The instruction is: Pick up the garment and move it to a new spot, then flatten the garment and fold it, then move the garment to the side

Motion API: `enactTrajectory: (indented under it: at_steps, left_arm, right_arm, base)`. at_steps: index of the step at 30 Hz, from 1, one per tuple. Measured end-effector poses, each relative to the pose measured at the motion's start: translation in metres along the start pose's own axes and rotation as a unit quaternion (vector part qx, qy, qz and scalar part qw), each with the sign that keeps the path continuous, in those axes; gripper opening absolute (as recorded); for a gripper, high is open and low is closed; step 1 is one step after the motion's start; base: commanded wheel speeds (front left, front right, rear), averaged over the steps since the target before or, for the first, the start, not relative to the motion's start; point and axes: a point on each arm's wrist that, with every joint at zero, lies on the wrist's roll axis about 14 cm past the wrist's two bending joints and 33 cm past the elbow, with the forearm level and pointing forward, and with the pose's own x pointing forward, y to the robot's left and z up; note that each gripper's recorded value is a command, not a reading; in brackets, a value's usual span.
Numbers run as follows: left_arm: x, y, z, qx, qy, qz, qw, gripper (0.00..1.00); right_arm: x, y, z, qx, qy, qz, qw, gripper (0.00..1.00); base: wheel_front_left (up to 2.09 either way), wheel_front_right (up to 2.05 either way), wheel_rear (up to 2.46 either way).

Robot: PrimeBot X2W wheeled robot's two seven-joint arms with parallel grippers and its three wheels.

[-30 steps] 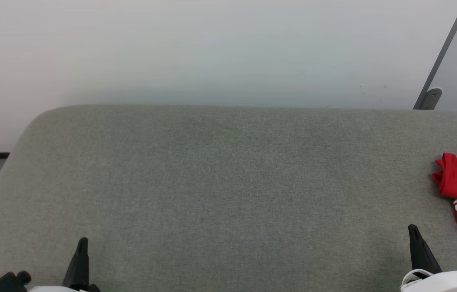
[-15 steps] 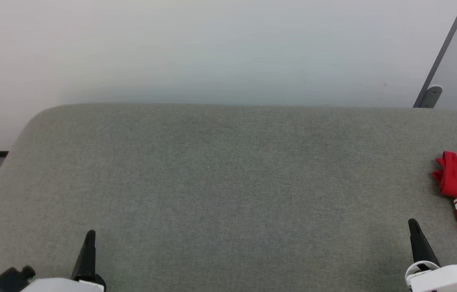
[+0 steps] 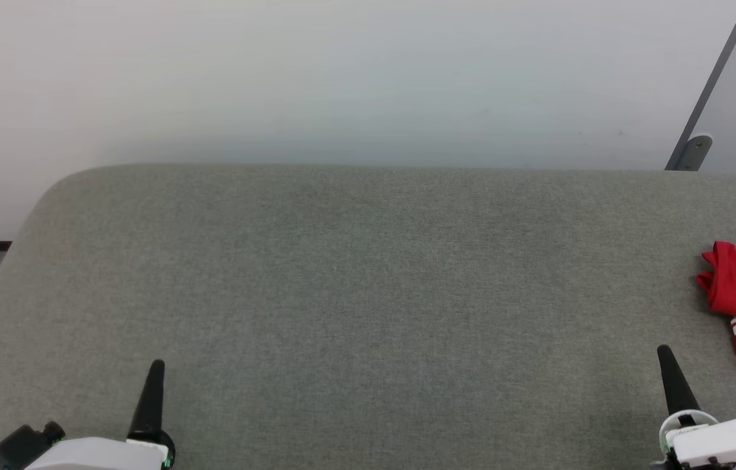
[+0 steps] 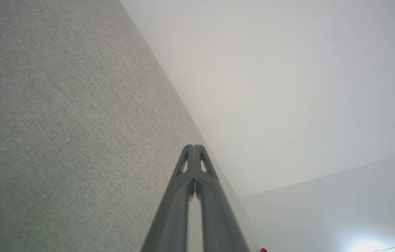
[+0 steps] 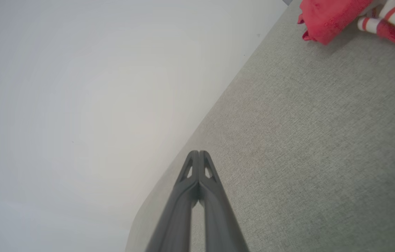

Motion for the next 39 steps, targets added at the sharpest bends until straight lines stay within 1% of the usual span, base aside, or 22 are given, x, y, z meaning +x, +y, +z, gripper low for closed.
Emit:
enactTrajectory:
  at_steps: [17, 33, 39]
  left_arm:
    - [0.007, -0.009, -0.008, -0.08, 0.01, -0.009, 0.997, 0.0]
    - [0.013, -0.019, -0.014, -0.145, 0.019, -0.02, 0.989, 0.0]
    - [0.015, -0.022, -0.017, -0.168, 0.022, -0.023, 0.985, 0.0]
  right_arm:
    - [0.005, 0.004, 0.0, 0.086, 0.003, 0.005, 0.996, 0.0]
    - [0.009, 0.009, 0.002, 0.162, 0.004, 0.013, 0.987, 0.0]
    - [0.01, 0.01, 0.002, 0.182, 0.006, 0.015, 0.983, 0.0]
  base:
    - [0.0, 0.0, 0.0]
    - [0.0, 0.0, 0.0]
    - [0.0, 0.0, 0.0]
